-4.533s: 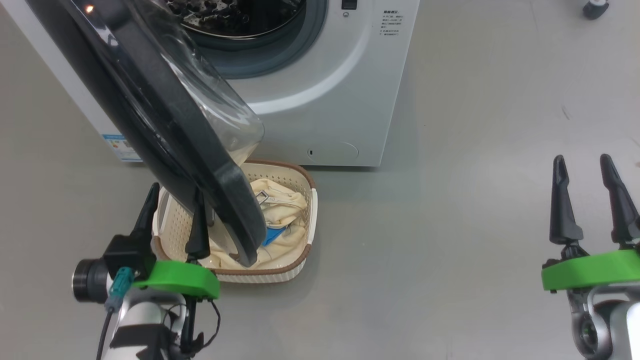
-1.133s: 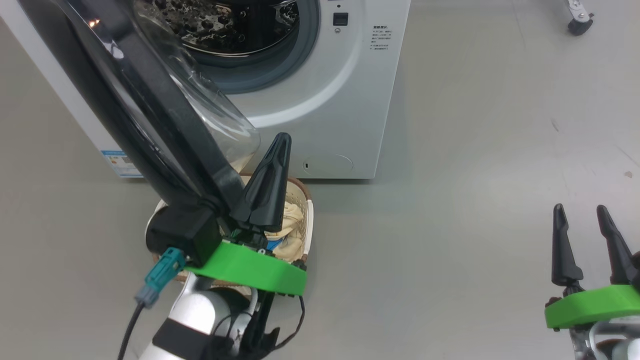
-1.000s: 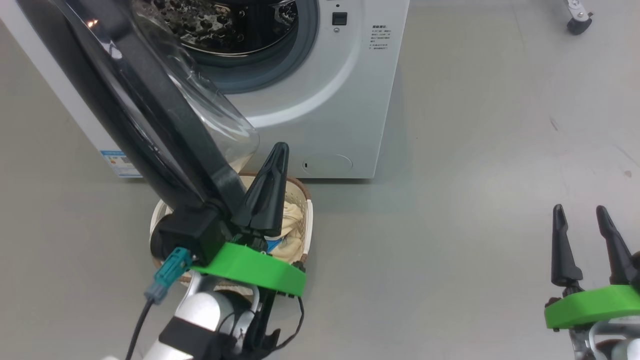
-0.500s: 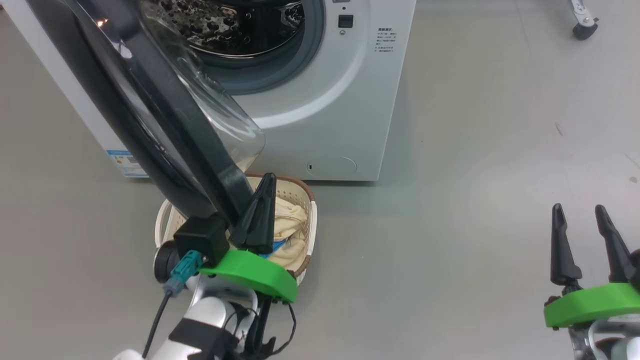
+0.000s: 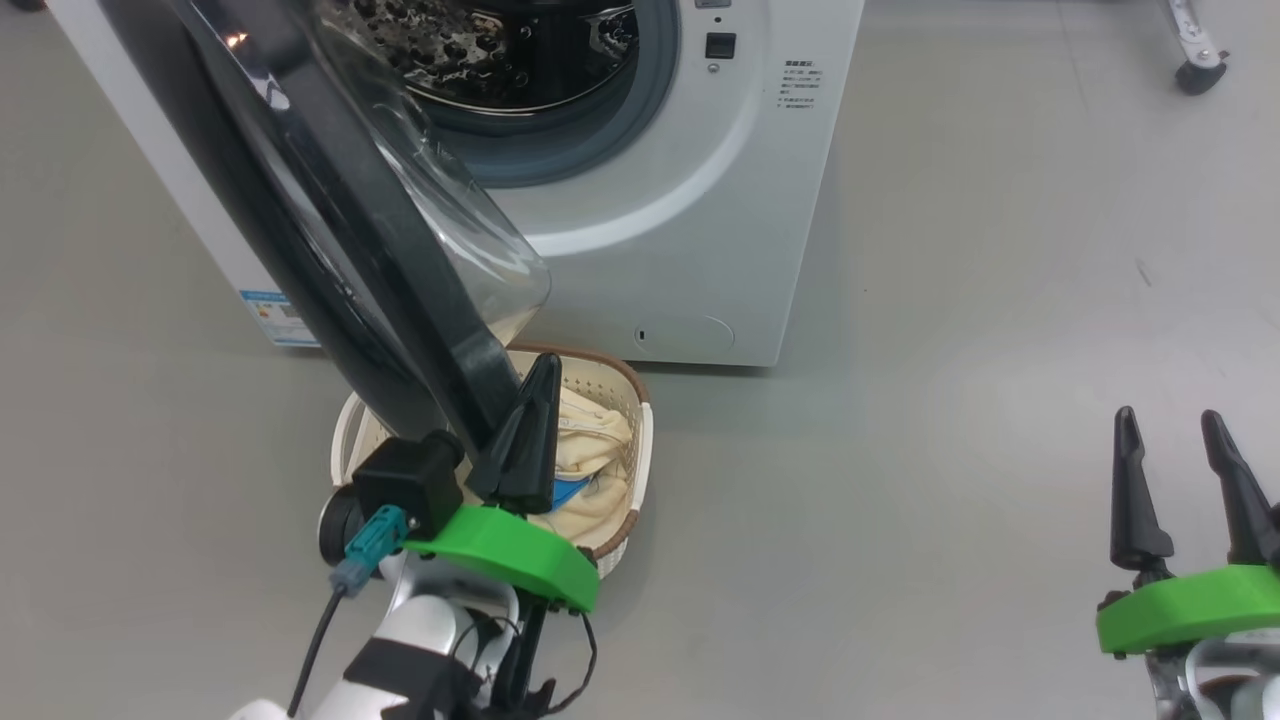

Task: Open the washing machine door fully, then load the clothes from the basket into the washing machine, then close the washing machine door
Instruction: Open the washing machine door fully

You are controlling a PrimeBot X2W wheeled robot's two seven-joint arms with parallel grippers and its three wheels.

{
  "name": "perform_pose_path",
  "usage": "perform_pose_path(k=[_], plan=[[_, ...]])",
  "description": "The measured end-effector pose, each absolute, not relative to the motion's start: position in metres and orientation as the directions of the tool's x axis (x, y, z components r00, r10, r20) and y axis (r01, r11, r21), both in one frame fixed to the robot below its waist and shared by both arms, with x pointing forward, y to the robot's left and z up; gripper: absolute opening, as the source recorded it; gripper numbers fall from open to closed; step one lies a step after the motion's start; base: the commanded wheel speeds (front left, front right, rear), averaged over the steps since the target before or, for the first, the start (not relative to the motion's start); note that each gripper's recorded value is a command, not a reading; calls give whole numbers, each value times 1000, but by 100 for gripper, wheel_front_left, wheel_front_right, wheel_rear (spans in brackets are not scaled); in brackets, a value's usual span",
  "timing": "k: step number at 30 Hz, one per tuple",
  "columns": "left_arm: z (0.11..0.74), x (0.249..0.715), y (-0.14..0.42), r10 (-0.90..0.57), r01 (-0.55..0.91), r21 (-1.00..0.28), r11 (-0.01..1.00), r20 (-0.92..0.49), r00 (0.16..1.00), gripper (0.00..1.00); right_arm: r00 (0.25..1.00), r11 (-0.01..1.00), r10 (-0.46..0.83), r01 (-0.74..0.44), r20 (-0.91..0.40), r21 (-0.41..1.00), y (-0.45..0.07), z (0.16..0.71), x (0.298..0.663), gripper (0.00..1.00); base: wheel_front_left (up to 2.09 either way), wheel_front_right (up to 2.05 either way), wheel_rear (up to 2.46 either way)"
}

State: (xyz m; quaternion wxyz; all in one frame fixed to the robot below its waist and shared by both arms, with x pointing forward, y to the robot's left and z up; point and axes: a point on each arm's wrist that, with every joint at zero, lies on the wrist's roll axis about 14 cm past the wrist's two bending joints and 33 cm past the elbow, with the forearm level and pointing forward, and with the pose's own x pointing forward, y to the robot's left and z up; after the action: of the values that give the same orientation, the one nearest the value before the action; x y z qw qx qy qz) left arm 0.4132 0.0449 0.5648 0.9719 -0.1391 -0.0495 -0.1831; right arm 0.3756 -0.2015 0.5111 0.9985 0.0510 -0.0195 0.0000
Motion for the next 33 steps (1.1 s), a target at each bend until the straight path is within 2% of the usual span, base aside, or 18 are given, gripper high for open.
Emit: perform_pose_path(k=[15, 33], plan=[[563, 405, 88, -224, 254, -239, 937, 145, 964, 0, 996, 990, 89, -91, 24, 108, -171, 505, 397, 100, 0, 0, 0], [553, 377, 179, 27, -12, -133, 991, 108, 994, 0, 976, 969, 219, -218, 2, 115, -123, 496, 420, 100, 0, 0, 0]])
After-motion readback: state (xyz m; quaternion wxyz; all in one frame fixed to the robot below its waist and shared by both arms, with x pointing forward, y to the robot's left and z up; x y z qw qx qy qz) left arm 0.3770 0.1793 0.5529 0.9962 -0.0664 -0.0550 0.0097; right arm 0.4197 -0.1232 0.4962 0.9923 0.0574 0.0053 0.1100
